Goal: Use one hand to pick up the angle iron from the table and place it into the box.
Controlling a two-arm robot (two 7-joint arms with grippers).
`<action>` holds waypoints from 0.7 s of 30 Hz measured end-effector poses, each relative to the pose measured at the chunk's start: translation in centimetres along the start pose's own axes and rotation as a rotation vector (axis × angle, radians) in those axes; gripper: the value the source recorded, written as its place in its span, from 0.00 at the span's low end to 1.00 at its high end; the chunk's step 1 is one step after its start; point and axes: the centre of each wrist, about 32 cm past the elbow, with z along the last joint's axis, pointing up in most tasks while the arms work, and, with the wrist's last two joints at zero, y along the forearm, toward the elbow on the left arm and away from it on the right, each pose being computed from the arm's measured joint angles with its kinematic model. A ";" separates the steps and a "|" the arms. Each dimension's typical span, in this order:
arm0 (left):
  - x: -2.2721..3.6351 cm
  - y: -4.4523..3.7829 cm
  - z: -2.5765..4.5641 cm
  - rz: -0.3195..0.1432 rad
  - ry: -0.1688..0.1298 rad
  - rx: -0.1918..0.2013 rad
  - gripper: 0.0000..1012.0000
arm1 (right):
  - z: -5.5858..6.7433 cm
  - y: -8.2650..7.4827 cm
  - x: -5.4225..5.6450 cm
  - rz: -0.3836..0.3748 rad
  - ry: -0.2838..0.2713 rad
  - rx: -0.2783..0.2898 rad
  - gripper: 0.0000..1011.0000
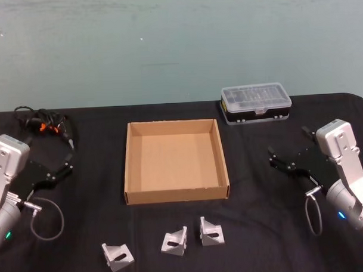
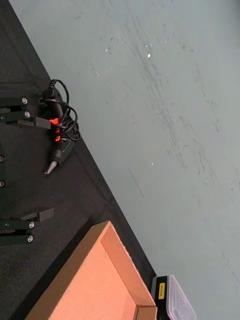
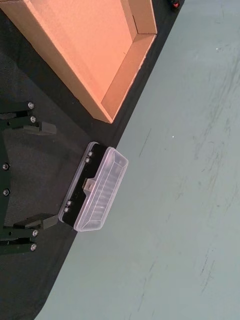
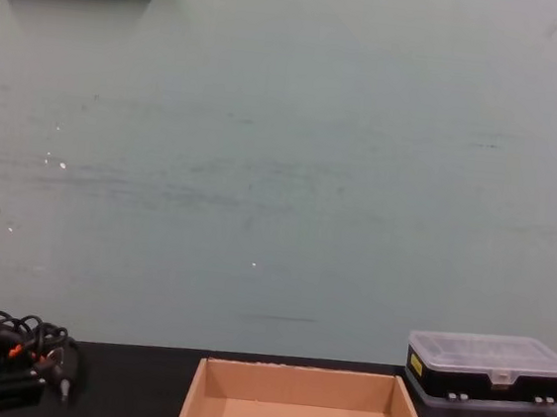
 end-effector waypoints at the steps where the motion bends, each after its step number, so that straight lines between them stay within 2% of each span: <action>1: 0.00 0.00 0.00 0.000 0.000 0.000 0.99 | 0.0 0.0 0.0 0.000 0.000 0.000 0.99; 21: 0.00 0.00 0.00 0.000 0.000 0.000 0.99 | 0.0 0.0 0.0 0.000 0.000 0.000 0.99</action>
